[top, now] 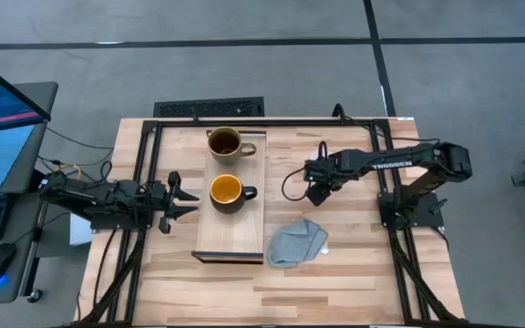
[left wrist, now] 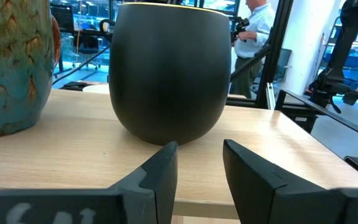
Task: Stack small to large cups/mugs on shelf
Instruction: Put the white mug on the shelf
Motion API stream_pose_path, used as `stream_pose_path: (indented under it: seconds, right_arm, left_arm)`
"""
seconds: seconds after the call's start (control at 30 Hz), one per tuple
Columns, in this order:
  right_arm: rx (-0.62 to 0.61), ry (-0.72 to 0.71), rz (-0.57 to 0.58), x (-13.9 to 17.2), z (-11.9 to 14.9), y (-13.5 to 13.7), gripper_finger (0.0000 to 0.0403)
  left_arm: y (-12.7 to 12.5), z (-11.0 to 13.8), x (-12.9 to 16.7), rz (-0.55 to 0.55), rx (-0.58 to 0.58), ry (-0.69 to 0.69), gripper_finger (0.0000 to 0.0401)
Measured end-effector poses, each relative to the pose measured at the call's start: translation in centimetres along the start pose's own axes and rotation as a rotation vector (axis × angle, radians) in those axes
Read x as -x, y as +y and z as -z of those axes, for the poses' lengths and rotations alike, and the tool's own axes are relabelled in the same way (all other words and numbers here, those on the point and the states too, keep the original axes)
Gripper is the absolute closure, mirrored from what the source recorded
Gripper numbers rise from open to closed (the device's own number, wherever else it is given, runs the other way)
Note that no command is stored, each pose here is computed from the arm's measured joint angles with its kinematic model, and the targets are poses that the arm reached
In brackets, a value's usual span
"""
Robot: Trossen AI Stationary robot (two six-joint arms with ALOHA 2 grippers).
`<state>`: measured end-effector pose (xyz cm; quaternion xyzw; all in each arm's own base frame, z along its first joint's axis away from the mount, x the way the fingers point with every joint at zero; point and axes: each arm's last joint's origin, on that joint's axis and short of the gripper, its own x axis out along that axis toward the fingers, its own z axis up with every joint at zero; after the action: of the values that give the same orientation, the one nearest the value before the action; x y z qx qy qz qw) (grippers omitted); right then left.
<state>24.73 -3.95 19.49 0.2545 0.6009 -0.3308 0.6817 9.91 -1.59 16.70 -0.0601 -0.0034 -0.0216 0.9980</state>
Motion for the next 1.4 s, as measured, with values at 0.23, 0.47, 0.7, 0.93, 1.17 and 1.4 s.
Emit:
stream_pose_path:
  seconds: [0.23,0.47,0.7,0.93,1.17,1.4]
  right_arm:
    - [-0.007,0.068,-0.013,0.0,0.4,-0.2,0.0202]
    - [-0.033,0.028,0.019,-0.1,0.0,-0.5,0.0202]
    - [-0.066,-0.025,0.055,-0.2,-0.8,-1.1,0.0202]
    - [-0.089,-0.051,0.084,-0.2,-1.2,-1.7,0.0202]
    - [-0.068,-0.038,0.101,-0.3,-1.2,-2.0,0.0202]
    - [-0.046,-0.080,0.142,-0.3,-1.5,-2.1,0.0202]
  left_arm:
    - [0.0,0.0,0.0,0.000,0.001,0.000,0.0282]
    - [0.0,0.0,0.0,0.000,0.000,0.000,0.0282]
    - [0.0,0.0,0.0,0.000,-0.001,0.000,0.0282]
    - [0.0,0.0,0.0,0.000,-0.001,0.000,0.0282]
    - [0.0,0.0,0.0,0.000,-0.001,0.000,0.0282]
    - [0.0,0.0,0.0,0.000,-0.001,0.001,0.0282]
